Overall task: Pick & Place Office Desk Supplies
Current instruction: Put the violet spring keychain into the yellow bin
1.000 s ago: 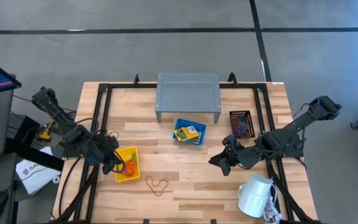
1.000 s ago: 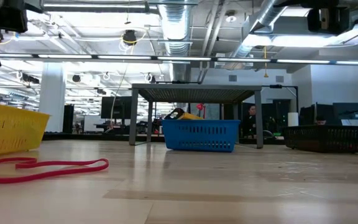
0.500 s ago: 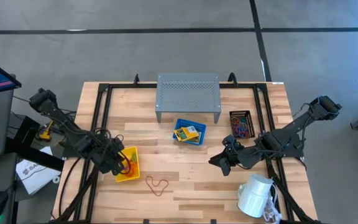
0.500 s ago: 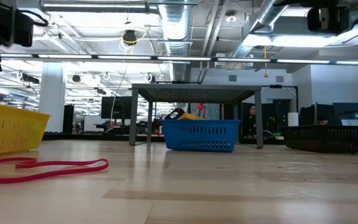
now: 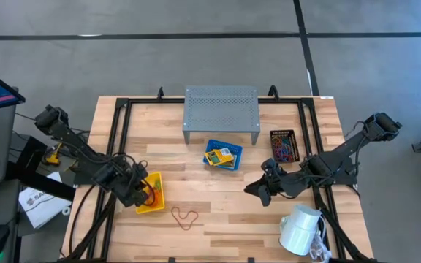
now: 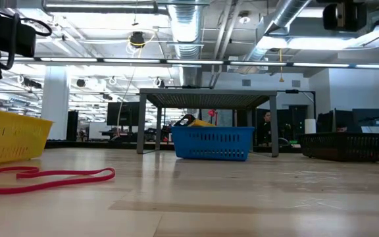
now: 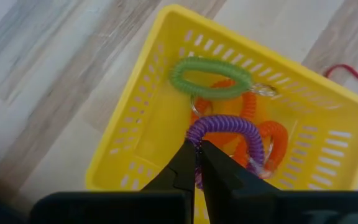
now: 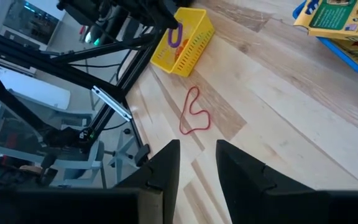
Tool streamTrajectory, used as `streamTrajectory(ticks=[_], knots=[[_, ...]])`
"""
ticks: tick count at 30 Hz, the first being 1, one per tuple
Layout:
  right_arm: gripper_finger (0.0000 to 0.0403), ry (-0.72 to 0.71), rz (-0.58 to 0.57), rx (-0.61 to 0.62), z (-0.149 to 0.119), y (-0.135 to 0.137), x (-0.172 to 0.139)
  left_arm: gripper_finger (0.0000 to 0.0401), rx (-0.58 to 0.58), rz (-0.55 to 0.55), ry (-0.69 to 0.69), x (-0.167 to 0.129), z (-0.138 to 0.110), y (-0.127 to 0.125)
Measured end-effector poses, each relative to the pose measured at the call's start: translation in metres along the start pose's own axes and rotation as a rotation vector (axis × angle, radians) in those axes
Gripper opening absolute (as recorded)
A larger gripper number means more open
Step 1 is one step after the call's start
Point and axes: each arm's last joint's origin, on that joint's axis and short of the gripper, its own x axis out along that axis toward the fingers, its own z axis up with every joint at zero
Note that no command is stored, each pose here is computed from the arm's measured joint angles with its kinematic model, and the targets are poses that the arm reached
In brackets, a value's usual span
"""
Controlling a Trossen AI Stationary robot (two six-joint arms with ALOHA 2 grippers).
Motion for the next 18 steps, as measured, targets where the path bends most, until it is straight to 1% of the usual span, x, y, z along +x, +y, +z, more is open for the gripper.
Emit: streamTrajectory(ticks=[10, 14, 18], knots=[[0.0102, -0.009, 0.024, 0.012, 0.0009, 0.0024, 0.0000, 0.0024, -0.050, 0.032, 0.008, 0.0057, 0.0069, 0.0053], [0.0102, -0.011, 0.029, 0.015, 0.0011, 0.0030, -0.0001, 0.0044, -0.036, 0.025, 0.048, 0.0065, 0.0083, 0.0058], [0.0102, -0.011, 0.030, 0.015, 0.0012, 0.0031, -0.0001, 0.0076, -0.024, 0.012, 0.083, 0.0068, 0.0079, 0.0056]])
